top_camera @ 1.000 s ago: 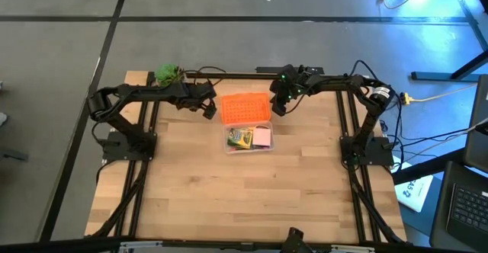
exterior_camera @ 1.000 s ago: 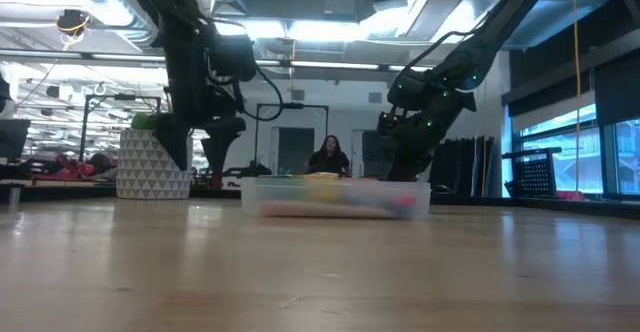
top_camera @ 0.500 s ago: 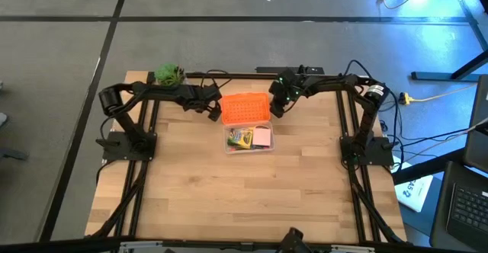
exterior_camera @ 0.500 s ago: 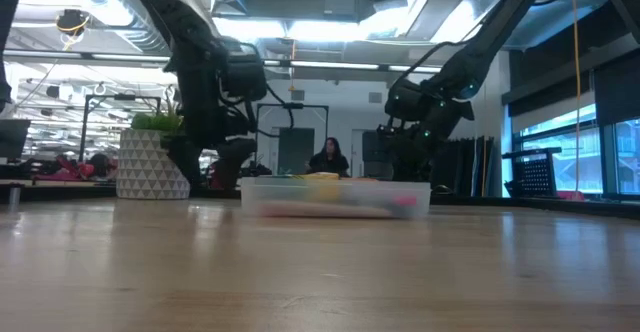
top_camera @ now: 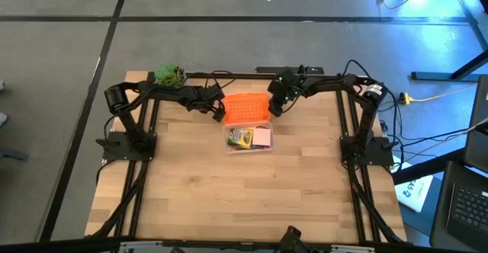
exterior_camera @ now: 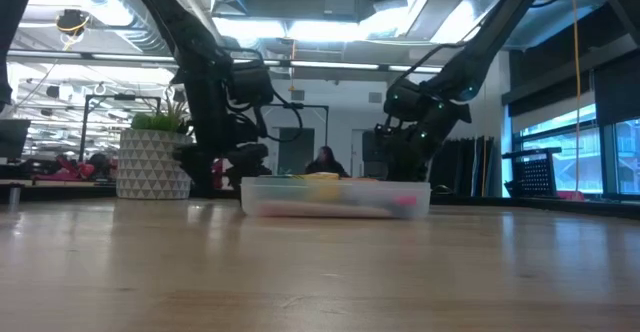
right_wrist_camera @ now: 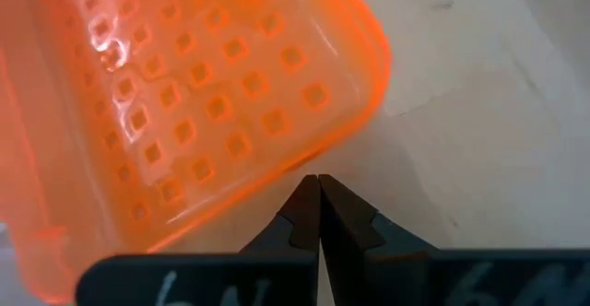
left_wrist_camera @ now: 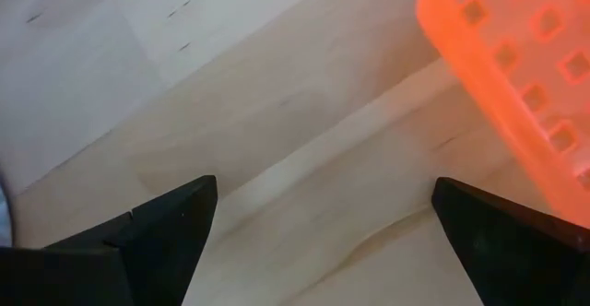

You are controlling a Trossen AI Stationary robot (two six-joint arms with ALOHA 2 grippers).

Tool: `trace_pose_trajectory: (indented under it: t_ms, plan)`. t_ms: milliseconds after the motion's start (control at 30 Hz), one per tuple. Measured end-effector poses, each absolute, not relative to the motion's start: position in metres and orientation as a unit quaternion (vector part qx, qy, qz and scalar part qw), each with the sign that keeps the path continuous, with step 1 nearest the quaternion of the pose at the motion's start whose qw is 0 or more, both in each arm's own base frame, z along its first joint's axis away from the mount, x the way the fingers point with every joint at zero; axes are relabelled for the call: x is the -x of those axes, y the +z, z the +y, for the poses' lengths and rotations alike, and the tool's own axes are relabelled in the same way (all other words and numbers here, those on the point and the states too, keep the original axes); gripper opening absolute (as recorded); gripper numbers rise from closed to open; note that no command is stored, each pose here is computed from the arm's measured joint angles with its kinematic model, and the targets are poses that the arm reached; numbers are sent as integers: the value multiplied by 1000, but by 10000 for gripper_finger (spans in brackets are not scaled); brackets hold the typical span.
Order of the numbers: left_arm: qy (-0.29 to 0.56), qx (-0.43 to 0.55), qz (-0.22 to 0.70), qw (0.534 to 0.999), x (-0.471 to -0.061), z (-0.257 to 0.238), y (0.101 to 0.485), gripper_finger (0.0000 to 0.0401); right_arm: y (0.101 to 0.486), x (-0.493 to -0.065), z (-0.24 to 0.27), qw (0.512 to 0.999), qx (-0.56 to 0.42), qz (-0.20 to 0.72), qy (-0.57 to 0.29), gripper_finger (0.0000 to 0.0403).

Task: Pack school essentials
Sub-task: Close the orange supply box

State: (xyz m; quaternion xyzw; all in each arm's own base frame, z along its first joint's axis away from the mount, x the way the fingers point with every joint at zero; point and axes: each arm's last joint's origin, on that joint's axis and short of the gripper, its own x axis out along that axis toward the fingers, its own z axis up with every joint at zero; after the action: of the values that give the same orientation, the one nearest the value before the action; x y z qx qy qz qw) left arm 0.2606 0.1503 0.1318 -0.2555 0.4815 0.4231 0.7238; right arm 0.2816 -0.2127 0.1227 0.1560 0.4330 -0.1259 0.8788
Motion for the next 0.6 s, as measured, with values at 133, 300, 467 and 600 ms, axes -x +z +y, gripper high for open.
trace_pose_trajectory:
  t_ms: [133, 300, 467, 600]
  plan:
    - [412, 253, 483, 730, -262, 151, 132, 400, 116, -285, -215, 878, -175, 424, -137, 7]
    - [410, 253, 478, 735, -263, 151, 131, 400, 118, -288, -218, 883, -180, 411, -140, 4]
    - [406, 248, 478, 739, -264, 151, 131, 400, 119, -289, -217, 886, -188, 405, -126, 4]
    - [396, 230, 482, 747, -265, 151, 132, 400, 119, -289, -217, 887, -188, 405, -117, 6]
